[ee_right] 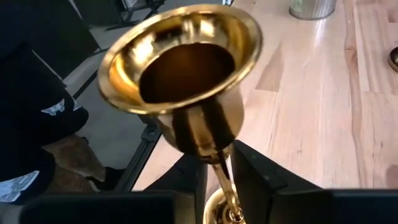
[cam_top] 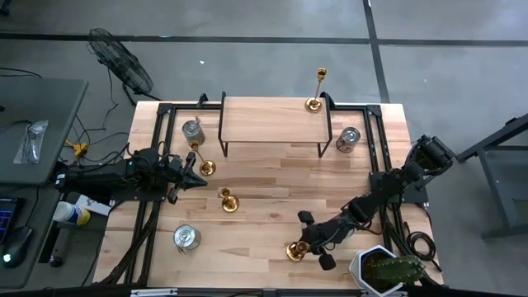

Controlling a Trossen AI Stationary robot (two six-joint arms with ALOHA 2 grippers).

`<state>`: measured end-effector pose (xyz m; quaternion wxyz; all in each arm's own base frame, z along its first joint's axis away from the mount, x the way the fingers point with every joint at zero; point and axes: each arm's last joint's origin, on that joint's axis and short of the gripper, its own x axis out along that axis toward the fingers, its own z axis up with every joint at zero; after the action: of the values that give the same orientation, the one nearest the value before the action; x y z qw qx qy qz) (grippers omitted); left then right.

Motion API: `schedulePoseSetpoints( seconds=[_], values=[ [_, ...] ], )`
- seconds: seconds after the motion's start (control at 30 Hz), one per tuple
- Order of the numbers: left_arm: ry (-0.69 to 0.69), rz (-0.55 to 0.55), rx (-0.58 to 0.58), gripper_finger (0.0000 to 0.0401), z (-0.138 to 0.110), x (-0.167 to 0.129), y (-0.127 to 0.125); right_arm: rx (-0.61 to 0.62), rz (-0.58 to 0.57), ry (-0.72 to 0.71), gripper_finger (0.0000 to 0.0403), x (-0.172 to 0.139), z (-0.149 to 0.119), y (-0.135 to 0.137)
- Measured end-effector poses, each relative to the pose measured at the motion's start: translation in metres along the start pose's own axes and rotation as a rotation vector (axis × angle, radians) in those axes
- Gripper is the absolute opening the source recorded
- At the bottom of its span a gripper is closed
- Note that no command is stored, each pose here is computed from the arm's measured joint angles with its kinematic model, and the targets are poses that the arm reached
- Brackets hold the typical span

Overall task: Pick & Place candle stick holders
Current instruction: Align the gold candle holder on the shelf with the gold candle holder

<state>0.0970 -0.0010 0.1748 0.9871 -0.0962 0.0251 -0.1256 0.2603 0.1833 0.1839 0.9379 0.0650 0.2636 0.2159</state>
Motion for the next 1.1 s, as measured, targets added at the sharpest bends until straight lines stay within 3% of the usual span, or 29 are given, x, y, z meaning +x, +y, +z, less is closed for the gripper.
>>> schedulePoseSetpoints(
  seconds=[0.33, 0.67, 1.1],
  values=[
    [0.0, 0.0, 0.0, 0.0, 0.0, 0.0, 0.0, 0.0, -0.01, -0.009, 0.0018, 0.0, 0.001, 0.0],
    [0.0, 0.0, 0.0, 0.0, 0.0, 0.0, 0.0, 0.016, -0.022, -0.058, 0.0014, -0.001, 0.009, -0.005],
    [-0.001, 0.0, 0.0, 0.0, 0.0, 0.0, 0.0, 0.038, -0.217, -0.132, 0.0012, -0.036, 0.07, -0.026]
  ],
)
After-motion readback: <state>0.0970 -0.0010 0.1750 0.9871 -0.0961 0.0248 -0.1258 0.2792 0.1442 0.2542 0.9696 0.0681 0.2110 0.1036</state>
